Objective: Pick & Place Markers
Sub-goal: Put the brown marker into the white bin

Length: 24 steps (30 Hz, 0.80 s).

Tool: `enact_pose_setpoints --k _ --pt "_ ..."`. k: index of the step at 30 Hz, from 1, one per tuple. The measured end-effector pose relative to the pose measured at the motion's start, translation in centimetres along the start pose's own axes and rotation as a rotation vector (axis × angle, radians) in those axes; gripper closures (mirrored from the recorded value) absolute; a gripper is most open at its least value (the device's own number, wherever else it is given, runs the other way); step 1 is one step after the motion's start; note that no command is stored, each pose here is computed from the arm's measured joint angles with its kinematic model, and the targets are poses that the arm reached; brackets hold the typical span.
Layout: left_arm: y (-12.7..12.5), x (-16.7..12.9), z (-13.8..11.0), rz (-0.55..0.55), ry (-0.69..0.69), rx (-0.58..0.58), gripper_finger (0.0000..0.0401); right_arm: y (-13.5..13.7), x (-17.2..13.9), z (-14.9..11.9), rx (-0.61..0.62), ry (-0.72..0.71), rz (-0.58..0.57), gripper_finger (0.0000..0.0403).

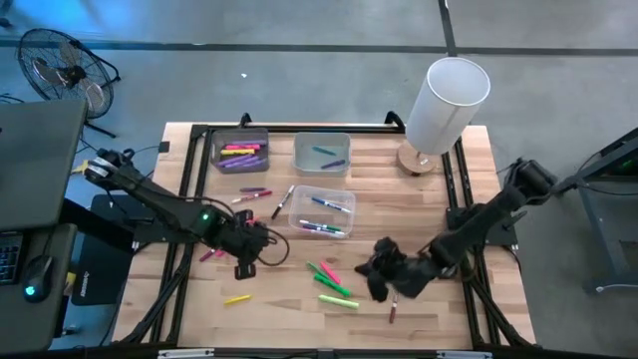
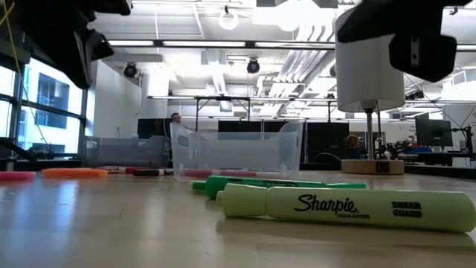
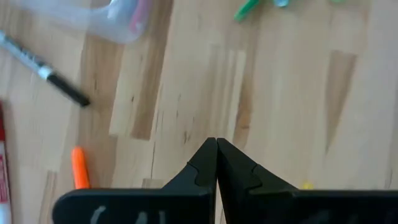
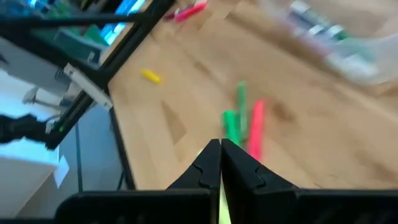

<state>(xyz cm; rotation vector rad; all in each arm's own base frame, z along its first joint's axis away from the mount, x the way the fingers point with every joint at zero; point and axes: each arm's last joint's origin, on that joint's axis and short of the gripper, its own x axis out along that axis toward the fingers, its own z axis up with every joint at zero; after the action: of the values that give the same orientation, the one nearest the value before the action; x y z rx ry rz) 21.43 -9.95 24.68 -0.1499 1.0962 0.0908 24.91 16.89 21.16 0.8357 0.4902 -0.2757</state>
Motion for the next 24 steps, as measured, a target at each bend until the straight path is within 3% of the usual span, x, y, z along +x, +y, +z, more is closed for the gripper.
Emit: enact_pose_setpoints --k 4,7,15,19,24 --pt "0.2 -0.4 -0.1 0.005 0.000 0.102 0.0401 3.1 1.7 -0.6 -0.035 0.052 0.011 0.0402" --pt "0.4 -1.0 -0.3 -0.014 -0.006 0.175 0.0401 5.6 2.5 -0.1 -0.037 0.080 -0.043 0.0403" --pt "2.5 -0.3 -3.8 -0.071 -0.047 0.237 0.0401 9.8 3.1 2.0 0.105 0.194 -0.393 0.0403" --pt "3.8 0.2 -6.2 -0.125 -0.055 0.175 0.0401 9.9 3.0 1.7 0.247 0.277 -0.608 0.0403" --pt "4.7 -0.3 -7.7 -0.189 -0.079 0.108 0.0401 8.0 3.8 -0.2 0.431 0.403 -0.834 0.0402"
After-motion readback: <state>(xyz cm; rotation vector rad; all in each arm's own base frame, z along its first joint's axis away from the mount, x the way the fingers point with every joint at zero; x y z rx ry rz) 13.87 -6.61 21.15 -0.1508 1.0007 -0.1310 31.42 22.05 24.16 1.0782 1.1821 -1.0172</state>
